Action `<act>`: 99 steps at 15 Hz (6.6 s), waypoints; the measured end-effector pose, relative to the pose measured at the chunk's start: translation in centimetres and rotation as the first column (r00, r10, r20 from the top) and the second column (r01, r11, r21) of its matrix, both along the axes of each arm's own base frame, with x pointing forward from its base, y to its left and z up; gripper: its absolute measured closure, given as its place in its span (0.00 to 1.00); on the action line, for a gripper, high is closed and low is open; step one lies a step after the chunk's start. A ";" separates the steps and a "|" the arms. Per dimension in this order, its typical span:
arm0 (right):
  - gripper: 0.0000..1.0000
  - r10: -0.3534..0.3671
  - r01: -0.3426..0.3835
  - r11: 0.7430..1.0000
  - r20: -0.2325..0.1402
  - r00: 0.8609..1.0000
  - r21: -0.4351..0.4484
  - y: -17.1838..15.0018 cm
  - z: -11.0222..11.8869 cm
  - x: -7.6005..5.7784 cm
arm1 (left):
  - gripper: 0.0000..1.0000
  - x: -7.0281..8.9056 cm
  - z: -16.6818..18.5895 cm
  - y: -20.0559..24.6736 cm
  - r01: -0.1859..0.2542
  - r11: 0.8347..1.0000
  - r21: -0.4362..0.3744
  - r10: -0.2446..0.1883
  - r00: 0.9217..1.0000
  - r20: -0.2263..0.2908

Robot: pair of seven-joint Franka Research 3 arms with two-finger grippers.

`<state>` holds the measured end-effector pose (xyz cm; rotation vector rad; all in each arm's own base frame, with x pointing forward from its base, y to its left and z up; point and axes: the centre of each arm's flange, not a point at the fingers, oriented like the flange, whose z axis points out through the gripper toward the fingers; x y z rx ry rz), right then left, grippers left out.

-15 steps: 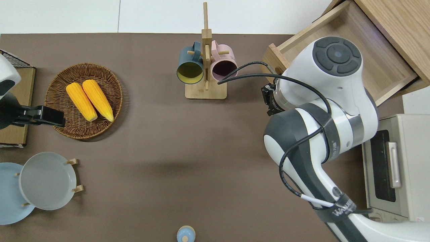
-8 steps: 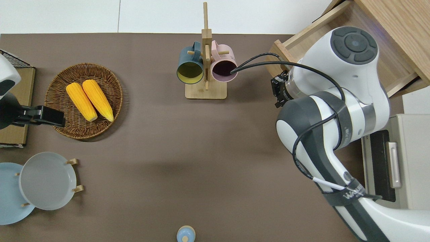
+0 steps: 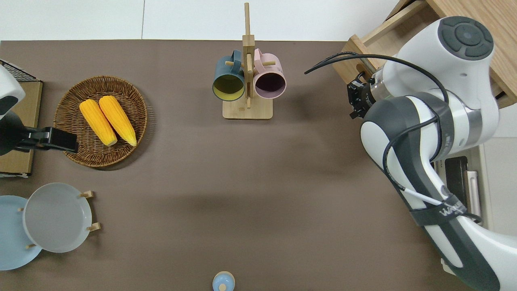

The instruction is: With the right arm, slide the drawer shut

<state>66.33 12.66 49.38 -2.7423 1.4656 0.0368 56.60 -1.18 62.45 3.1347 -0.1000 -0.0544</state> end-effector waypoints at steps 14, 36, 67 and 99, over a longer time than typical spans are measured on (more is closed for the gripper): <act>0.99 0.058 -0.057 0.997 0.017 0.998 -0.042 -10.1 -0.7 2.7 | 0.00 0.0 0.0 0.0 0.000 1.000 0.000 0.000 1.000 0.000; 0.99 0.109 -0.109 0.994 -0.014 0.994 -0.029 -17.3 -1.1 4.4 | 0.00 0.0 0.0 0.0 0.000 1.000 0.000 0.000 1.000 0.000; 0.99 0.536 -0.531 0.841 0.024 0.844 -0.108 -0.1 10.5 -5.2 | 0.00 0.0 0.0 0.0 0.000 1.000 0.000 0.000 1.000 0.000; 0.01 0.815 -0.814 0.579 0.012 0.579 -0.038 -10.8 12.5 -7.0 | 0.00 0.0 0.0 0.0 0.000 1.000 0.000 0.000 1.000 0.000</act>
